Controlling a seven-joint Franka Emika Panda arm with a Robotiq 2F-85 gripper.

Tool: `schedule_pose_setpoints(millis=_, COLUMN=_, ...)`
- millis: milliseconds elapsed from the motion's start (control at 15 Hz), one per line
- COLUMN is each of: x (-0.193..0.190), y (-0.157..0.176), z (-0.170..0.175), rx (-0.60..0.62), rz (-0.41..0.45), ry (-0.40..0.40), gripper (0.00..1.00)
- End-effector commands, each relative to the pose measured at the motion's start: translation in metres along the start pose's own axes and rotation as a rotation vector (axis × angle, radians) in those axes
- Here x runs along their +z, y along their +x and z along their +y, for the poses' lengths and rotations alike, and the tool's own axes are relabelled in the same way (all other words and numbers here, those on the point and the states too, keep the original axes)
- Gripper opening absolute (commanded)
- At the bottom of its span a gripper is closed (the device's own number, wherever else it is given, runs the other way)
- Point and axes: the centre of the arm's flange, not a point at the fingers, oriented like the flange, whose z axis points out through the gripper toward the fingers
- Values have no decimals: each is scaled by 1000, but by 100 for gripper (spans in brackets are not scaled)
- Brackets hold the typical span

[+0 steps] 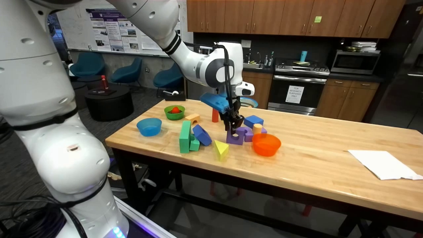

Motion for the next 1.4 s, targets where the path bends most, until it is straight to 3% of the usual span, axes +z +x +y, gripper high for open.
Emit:
schedule_pose_setpoints(millis=0, x=-21, y=-36, z=-15, rx=-54, rz=54, ry=-1, gripper=69)
schedule_pose_setpoints(millis=267, x=-28, y=-60, z=-39, rx=-149, rz=54, ry=3, gripper=96)
schedule_pose_setpoints(millis=400, x=-32, y=-69, z=-48, rx=-236, rz=37, ry=23, gripper=100)
schedule_pose_setpoints(millis=800, x=-57, y=-75, z=-39, rx=-437, rz=14, ry=10, gripper=100)
schedule_pose_setpoints(millis=1133, x=-67, y=-72, z=-10, rx=-590, rz=-116, ry=8, gripper=100)
schedule_pose_setpoints(millis=1200, x=-67, y=-73, z=-4, rx=-611, rz=-140, ry=4, gripper=79)
schedule_pose_setpoints(millis=1267, x=-66, y=-75, z=2, rx=-635, rz=-165, ry=1, gripper=75)
schedule_pose_setpoints(millis=1333, x=-65, y=-77, z=7, rx=-654, rz=-183, ry=-4, gripper=79)
